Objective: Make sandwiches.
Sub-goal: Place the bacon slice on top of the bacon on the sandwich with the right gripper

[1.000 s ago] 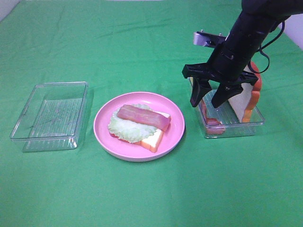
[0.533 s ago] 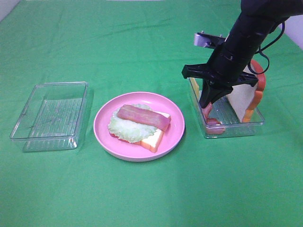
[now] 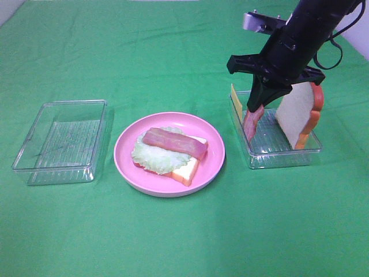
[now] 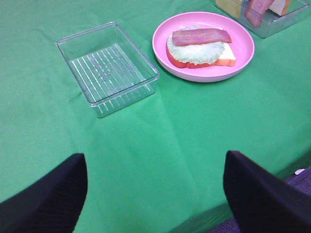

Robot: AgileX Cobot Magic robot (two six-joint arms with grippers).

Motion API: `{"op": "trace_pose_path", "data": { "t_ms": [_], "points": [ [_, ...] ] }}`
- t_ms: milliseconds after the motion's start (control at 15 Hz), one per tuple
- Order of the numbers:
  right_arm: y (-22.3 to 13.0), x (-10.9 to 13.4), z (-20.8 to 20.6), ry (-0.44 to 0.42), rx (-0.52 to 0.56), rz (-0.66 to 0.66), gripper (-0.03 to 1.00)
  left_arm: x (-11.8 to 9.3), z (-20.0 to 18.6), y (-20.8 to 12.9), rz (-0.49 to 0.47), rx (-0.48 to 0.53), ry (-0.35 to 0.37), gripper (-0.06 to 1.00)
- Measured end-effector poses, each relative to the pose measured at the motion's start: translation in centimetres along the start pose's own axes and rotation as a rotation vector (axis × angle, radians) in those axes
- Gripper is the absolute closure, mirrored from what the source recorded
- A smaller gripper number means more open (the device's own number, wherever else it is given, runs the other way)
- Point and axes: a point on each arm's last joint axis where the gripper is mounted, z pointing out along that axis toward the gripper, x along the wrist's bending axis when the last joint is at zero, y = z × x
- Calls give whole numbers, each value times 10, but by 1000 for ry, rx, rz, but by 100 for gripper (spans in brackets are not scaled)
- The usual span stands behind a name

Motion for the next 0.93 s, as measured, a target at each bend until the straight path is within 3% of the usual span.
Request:
{"op": "trace_pose_path", "data": {
  "t_ms": [467,933],
  "points": [
    [-21,19,-61,37,-72,-48,97,0,0,0,0,0,0,21],
    [-43,44,-95,188,-70,-123,97,0,0,0,0,0,0,21]
  ]
}}
